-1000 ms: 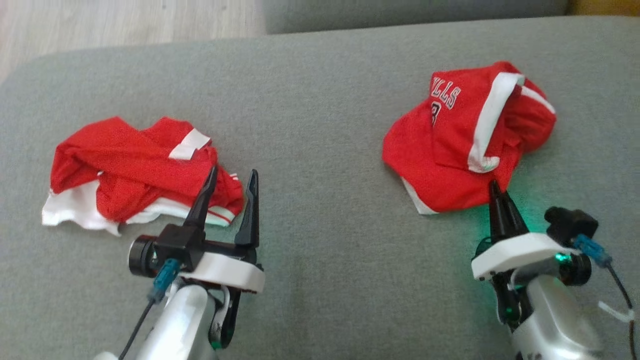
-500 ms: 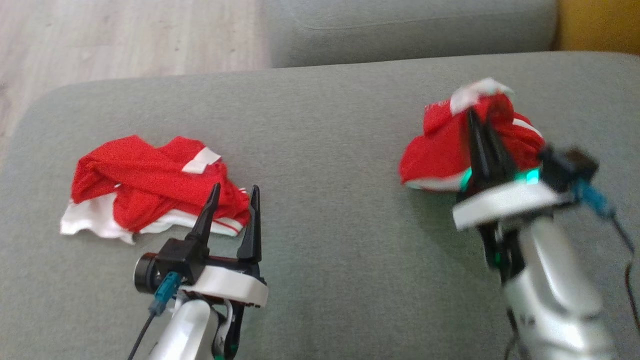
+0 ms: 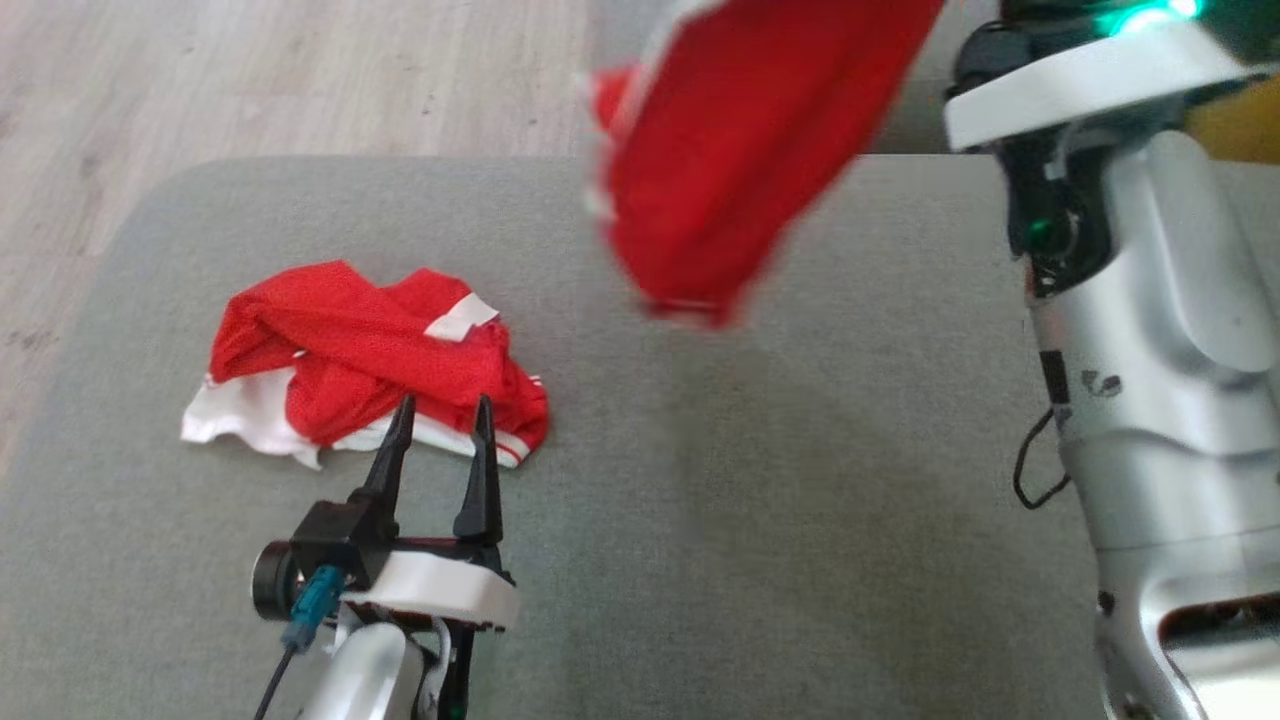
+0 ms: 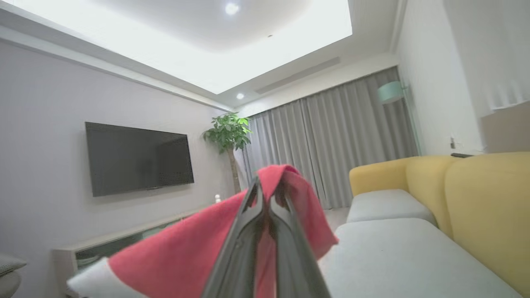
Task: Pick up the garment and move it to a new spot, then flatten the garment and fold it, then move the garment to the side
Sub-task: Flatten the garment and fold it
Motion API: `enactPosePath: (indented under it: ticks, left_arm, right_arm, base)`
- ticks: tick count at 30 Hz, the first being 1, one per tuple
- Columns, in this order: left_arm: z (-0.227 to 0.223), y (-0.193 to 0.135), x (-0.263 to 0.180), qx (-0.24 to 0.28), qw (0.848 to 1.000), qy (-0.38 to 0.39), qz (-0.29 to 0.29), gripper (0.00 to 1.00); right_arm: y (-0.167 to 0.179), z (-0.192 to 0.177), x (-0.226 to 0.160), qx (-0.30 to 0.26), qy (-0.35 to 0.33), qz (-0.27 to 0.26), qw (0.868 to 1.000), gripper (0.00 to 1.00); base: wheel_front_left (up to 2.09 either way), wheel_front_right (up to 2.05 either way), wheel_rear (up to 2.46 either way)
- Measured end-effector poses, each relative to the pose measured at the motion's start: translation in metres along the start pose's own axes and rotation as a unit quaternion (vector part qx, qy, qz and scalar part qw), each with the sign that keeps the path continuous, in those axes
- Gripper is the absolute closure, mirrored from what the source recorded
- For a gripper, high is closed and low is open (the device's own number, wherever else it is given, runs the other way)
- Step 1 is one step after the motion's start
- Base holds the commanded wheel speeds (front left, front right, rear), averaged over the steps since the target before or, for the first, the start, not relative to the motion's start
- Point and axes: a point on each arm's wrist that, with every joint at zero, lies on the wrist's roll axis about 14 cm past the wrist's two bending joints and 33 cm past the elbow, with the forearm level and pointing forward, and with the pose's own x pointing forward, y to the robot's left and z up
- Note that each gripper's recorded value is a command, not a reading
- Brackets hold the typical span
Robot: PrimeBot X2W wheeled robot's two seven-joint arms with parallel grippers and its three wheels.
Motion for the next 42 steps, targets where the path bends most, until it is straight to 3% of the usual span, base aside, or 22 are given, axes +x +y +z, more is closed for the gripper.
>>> enactPosePath:
  ticks: [3, 7, 11, 15, 18, 23, 24, 25, 29, 39, 42]
  left_arm:
    - [0.0, -0.006, 0.004, -0.001, 1.0, -0.001, -0.008, 0.0]
    - [-0.002, -0.021, 0.012, 0.006, 0.999, 0.001, -0.033, 0.0]
    - [-0.011, -0.035, 0.02, 0.005, 0.998, 0.013, -0.056, 0.0]
    - [-0.017, -0.049, 0.032, 0.003, 0.997, 0.02, -0.081, 0.0]
    - [-0.021, -0.057, 0.039, 0.005, 0.995, 0.024, -0.093, 0.0]
    - [-0.026, -0.061, 0.042, 0.002, 0.994, 0.031, -0.102, 0.0]
    - [-0.027, -0.061, 0.042, 0.002, 0.994, 0.032, -0.102, 0.0]
    - [-0.028, -0.061, 0.042, 0.002, 0.994, 0.033, -0.101, 0.0]
    - [-0.029, -0.061, 0.042, 0.002, 0.994, 0.036, -0.101, 0.0]
    - [-0.024, -0.067, 0.041, 0.002, 0.994, 0.029, -0.109, 0.0]
    - [-0.02, -0.07, 0.038, -0.006, 0.993, 0.026, -0.112, 0.0]
  right_arm:
    - [-0.027, -0.005, -0.014, 0.001, 0.008, -0.039, 0.999, 1.0]
    - [-0.079, -0.056, -0.08, 0.018, 0.078, -0.128, 0.988, 1.0]
    - [-0.122, -0.116, -0.182, 0.032, 0.178, -0.229, 0.957, 1.0]
    - [-0.139, -0.148, -0.258, 0.02, 0.257, -0.288, 0.922, 1.0]
    - [-0.151, -0.152, -0.282, 0.006, 0.279, -0.313, 0.908, 1.0]
    - [-0.155, -0.156, -0.289, -0.008, 0.292, -0.321, 0.901, 1.0]
    - [-0.156, -0.156, -0.291, -0.007, 0.293, -0.326, 0.899, 0.63]
    - [-0.157, -0.156, -0.293, -0.015, 0.295, -0.326, 0.898, 0.0]
    - [-0.16, -0.152, -0.295, -0.043, 0.287, -0.325, 0.9, 0.0]
    - [-0.133, -0.108, -0.245, -0.077, 0.176, -0.26, 0.946, 0.0]
    - [-0.119, -0.095, -0.249, -0.07, 0.154, -0.251, 0.953, 0.0]
  base:
    - [0.0, 0.0, 0.0]
    - [0.0, 0.0, 0.0]
    - [0.0, 0.0, 0.0]
    - [0.0, 0.0, 0.0]
    - [0.0, 0.0, 0.0]
    - [0.0, 0.0, 0.0]
    - [0.0, 0.0, 0.0]
    - [0.0, 0.0, 0.0]
    - [0.0, 0.0, 0.0]
    - [0.0, 0.0, 0.0]
    - [0.0, 0.0, 0.0]
